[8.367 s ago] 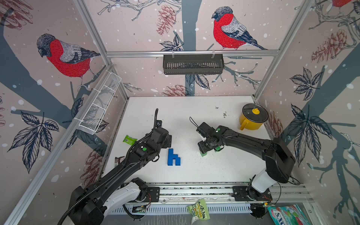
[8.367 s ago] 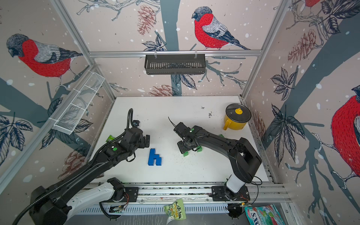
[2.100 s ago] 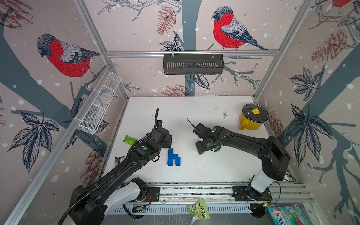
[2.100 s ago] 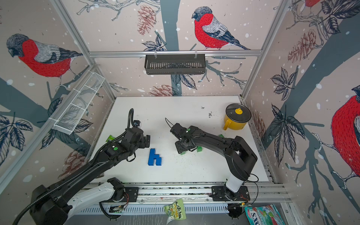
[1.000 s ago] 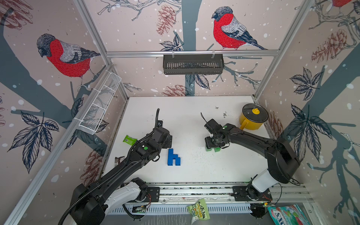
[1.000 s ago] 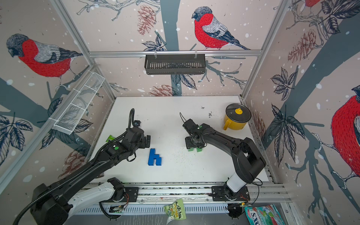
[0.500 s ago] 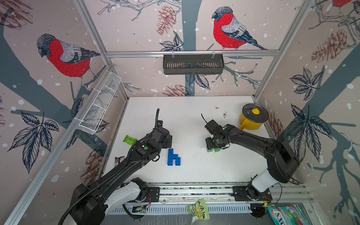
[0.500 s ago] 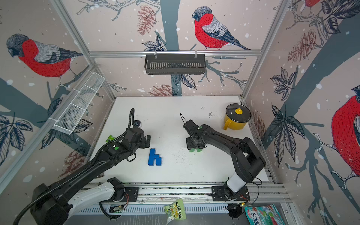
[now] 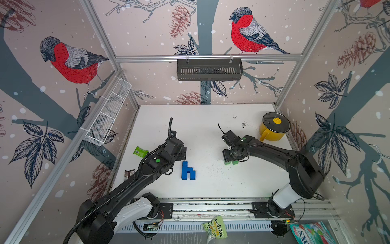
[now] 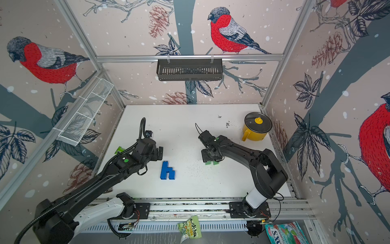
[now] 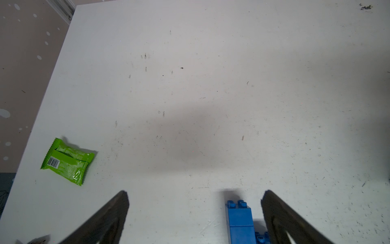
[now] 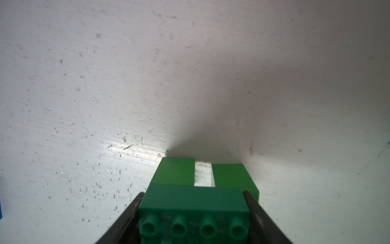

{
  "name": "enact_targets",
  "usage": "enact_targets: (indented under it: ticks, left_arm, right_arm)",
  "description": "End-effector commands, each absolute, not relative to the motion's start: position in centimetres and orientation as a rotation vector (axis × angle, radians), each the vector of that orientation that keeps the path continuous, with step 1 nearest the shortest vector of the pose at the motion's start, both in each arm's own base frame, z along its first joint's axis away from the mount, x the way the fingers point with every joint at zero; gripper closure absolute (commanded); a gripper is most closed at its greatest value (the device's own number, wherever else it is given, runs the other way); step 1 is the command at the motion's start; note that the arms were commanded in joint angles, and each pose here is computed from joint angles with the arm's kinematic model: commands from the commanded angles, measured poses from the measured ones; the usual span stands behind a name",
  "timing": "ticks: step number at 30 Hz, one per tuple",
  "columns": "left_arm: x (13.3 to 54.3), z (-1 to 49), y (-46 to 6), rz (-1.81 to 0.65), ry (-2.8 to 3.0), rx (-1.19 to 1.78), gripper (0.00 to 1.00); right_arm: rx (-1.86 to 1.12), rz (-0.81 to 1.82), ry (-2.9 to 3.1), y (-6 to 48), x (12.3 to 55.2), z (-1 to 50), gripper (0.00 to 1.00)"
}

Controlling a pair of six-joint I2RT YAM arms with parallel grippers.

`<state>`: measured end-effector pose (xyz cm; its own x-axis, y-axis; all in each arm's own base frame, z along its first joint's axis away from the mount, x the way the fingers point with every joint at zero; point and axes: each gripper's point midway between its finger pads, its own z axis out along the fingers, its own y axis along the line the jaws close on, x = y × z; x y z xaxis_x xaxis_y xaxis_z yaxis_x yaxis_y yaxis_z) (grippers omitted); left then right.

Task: Assemble the letter h with lego
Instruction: Assemble the lego brick with the lego brick.

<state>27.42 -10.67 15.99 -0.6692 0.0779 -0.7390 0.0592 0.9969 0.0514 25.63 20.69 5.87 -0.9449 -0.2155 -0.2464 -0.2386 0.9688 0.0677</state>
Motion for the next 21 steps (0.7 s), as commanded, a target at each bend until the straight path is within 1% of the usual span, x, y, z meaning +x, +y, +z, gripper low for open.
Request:
enact_targets:
  ticks: [1,11,21]
  left_arm:
    - [27.5,16.2,-10.7,0.027,2.304,0.092,0.02]
    - [27.4,16.2,-10.7,0.026,2.305,0.094,0.02]
    - [27.4,16.3,-10.8,0.022,2.304,0.094,0.02]
  right_arm:
    - [-0.324,0.129,2.904,20.5,25.1,5.4,1.00]
    - [-0.336,0.147,2.893,21.3,24.5,6.4,1.00]
    - [-0.333,0.117,2.882,20.4,24.9,6.1,1.00]
